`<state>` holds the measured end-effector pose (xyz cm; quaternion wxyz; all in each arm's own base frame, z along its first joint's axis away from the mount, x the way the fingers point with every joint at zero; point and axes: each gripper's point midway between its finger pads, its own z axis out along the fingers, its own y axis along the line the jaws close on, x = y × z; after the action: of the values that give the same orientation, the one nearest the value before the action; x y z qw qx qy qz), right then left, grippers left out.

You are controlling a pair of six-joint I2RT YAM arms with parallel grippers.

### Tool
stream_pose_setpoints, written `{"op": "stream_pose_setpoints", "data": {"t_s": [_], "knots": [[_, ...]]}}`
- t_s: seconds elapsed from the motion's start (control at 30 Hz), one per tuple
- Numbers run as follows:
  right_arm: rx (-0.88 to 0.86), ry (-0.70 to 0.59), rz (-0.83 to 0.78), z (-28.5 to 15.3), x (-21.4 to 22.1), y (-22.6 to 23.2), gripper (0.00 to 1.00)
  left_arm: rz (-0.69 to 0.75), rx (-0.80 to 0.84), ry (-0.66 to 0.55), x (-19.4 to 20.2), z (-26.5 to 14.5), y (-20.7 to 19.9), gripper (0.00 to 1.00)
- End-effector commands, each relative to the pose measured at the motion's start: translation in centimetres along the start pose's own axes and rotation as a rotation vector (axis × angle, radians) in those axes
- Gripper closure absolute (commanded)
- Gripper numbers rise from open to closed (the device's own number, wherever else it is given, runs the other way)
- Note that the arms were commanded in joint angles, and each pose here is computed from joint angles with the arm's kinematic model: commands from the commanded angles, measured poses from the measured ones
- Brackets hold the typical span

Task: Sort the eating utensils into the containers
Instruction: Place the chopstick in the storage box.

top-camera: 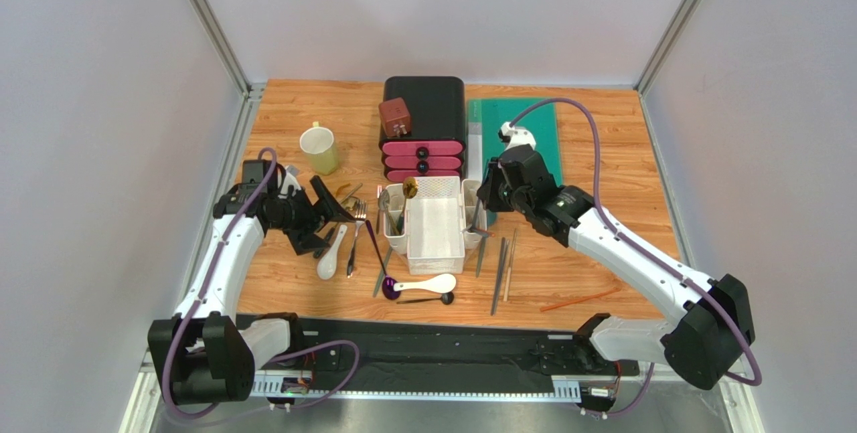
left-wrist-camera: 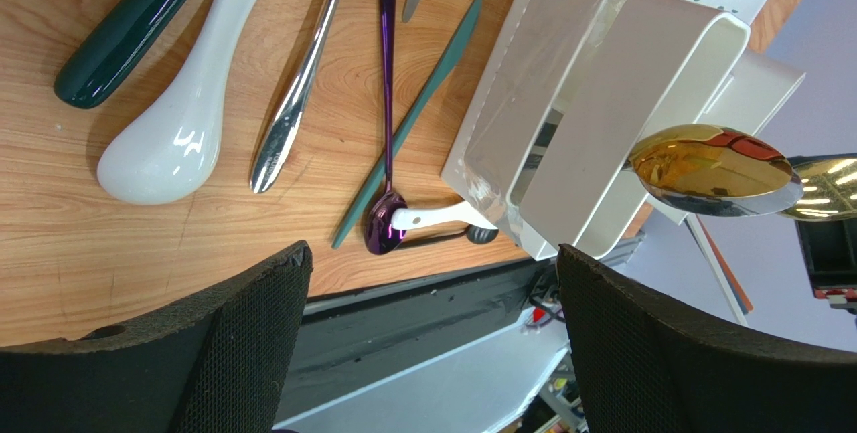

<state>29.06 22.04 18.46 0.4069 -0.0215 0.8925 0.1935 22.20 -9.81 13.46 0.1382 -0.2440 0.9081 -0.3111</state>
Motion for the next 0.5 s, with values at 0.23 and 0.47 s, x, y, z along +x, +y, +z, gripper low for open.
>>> {"op": "stream_pose_setpoints", "data": {"t_s": [0.23, 0.47], "knots": [[0.001, -0.076, 0.028, -1.2, 0.3, 1.2, 0.80, 0.042, 0.018, -0.009, 0.1, -0.5, -0.4, 0.04], [0.038, -0.109, 0.047, -2.7, -0.3, 0.3, 0.41, 0.038, 0.026, -0.003, 0.4, -0.3, -0.3, 0.05]]}}
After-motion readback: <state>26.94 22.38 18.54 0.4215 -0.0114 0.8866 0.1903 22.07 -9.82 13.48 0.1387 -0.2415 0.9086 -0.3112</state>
